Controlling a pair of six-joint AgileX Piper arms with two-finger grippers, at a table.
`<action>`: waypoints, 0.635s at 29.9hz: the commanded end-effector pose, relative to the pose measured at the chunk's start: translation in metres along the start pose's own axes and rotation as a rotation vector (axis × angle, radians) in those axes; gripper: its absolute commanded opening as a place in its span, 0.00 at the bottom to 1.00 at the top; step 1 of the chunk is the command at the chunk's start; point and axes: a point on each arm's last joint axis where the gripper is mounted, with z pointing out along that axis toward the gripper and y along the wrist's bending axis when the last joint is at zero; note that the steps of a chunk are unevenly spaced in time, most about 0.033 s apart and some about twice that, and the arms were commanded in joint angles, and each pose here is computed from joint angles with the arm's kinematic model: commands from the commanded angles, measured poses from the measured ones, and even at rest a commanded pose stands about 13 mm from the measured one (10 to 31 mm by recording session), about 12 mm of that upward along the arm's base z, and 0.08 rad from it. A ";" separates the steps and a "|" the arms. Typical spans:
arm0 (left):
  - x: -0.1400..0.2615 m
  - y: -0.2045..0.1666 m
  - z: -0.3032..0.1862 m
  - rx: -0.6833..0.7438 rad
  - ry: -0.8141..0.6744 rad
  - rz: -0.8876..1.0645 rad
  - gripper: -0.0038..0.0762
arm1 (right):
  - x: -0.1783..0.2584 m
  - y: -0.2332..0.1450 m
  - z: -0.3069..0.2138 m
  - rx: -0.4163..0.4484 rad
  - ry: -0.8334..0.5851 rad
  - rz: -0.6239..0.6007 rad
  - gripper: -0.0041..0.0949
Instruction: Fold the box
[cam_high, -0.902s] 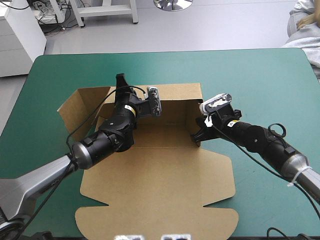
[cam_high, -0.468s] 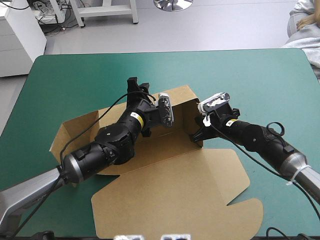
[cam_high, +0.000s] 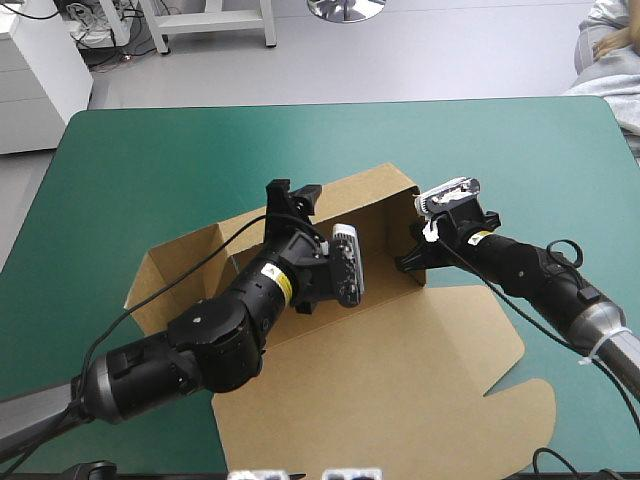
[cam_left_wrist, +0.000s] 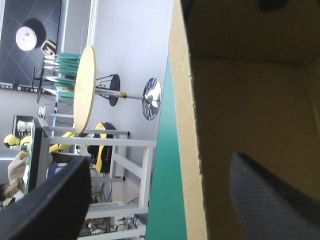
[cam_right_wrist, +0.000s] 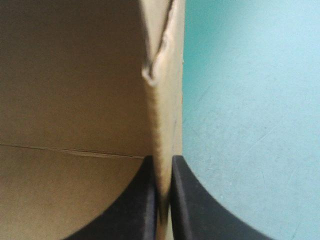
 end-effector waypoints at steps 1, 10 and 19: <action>-0.008 0.020 -0.031 -0.071 -0.074 -0.023 0.66 | -0.022 -0.009 -0.014 0.063 -0.126 0.018 0.02; -0.008 0.050 -0.057 -0.140 -0.125 -0.099 0.07 | -0.022 -0.015 -0.015 0.082 -0.126 0.029 0.02; 0.033 0.104 -0.062 -0.114 0.035 -0.401 0.07 | -0.022 -0.015 -0.015 0.082 -0.125 0.026 0.02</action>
